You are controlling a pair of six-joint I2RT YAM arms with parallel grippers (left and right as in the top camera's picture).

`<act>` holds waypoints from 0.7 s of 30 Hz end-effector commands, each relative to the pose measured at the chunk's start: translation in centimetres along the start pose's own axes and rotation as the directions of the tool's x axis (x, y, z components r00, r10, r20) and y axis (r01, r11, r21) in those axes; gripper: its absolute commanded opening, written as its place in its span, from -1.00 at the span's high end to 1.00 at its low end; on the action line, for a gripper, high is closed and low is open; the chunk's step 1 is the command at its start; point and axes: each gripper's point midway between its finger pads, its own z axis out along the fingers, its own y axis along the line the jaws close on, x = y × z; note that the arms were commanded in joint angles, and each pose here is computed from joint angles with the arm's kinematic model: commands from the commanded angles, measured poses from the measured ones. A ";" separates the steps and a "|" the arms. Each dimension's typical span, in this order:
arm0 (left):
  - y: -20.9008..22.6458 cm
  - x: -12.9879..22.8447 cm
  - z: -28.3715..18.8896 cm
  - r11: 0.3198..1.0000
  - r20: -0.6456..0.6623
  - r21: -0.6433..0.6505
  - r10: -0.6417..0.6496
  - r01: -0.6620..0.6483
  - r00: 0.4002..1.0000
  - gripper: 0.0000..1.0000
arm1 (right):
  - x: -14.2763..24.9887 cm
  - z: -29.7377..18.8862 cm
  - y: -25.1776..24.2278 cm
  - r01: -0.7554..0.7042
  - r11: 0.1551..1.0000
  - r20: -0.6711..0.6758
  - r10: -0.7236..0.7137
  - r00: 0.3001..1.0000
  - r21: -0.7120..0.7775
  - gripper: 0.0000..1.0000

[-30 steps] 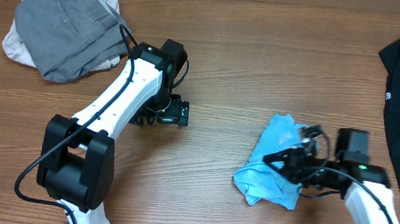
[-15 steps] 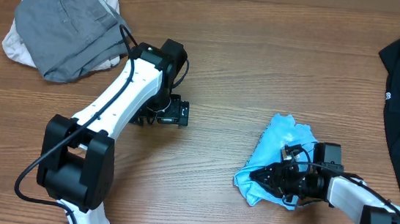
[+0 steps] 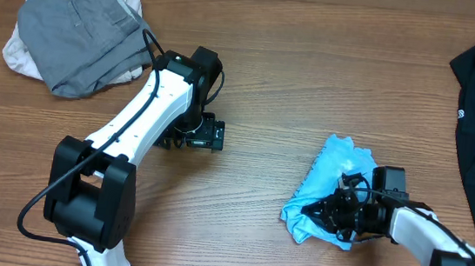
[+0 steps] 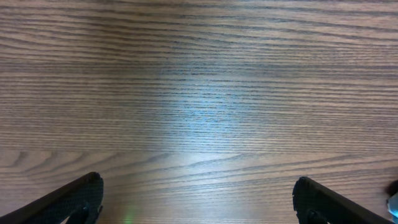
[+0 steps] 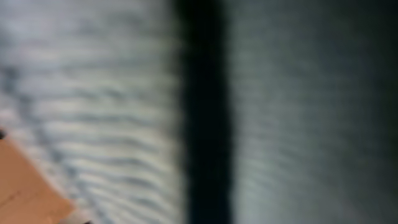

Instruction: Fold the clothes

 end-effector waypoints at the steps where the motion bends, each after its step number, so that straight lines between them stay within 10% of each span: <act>1: 0.0 0.0 -0.1 1.000 0.001 0.006 0.021 -0.021 1.000 -1.00 | -0.3 -0.8 -1.8 -0.119 0.987 0.079 0.110 0.991 0.113 0.92; 21: 0.0 0.0 -0.1 1.000 0.001 0.006 0.021 -0.021 1.000 -1.00 | -2.7 -6.8 6.1 0.109 0.993 0.305 -0.116 0.945 0.040 0.33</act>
